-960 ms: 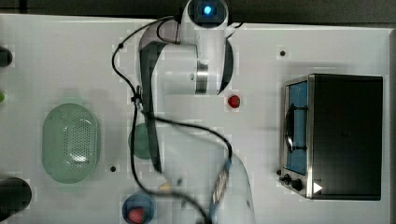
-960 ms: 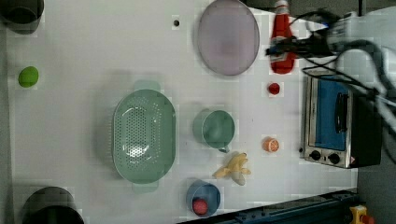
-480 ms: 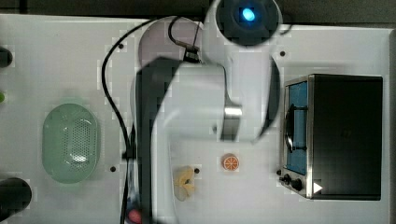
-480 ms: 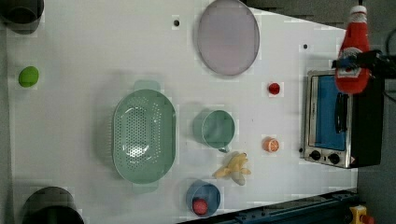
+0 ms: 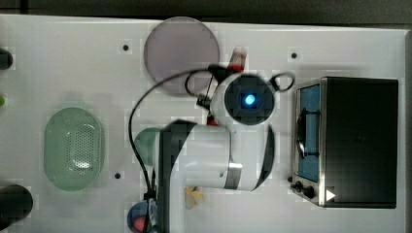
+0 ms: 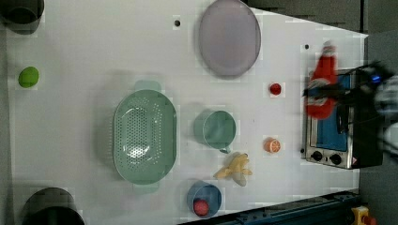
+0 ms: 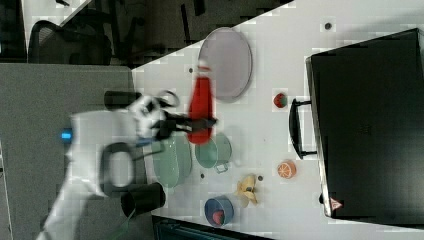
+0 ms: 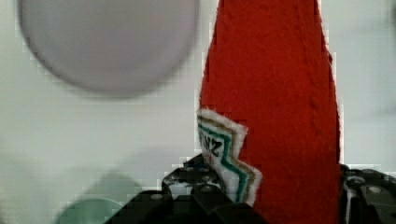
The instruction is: Pick ketchup from plate and place it on table.
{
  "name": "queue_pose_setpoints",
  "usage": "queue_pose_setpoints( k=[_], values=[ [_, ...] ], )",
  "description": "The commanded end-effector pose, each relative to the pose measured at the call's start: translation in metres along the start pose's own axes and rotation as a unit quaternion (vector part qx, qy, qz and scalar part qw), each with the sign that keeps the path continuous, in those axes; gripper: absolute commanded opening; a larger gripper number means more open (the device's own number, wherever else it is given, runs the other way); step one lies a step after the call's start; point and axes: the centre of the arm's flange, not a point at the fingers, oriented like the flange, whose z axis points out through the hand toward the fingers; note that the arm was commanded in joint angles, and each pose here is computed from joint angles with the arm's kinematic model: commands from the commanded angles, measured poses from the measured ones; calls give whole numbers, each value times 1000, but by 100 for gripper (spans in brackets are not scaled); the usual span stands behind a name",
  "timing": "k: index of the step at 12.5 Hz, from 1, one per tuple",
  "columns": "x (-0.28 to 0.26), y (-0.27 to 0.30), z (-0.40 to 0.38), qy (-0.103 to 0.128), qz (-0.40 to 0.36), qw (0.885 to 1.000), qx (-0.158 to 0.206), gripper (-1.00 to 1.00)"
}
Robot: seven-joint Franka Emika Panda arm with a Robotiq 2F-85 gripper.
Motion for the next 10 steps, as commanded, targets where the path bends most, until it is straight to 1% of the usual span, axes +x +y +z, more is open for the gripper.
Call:
queue_pose_setpoints(
  k=[1,3,4,5,7,8,9,10],
  values=[
    [-17,10,68,-12,39,999,-4,17],
    [-29,13,105,-35,40,999,-10,17],
    [-29,13,121,-41,40,998,-11,17],
    [-29,13,135,-41,40,998,-11,17],
    [-27,12,151,-31,39,999,-8,17],
    [-25,11,152,-19,39,999,-5,17],
    [-23,10,151,-10,39,999,-3,25],
    [-23,10,150,-9,38,999,-3,46]
  ],
)
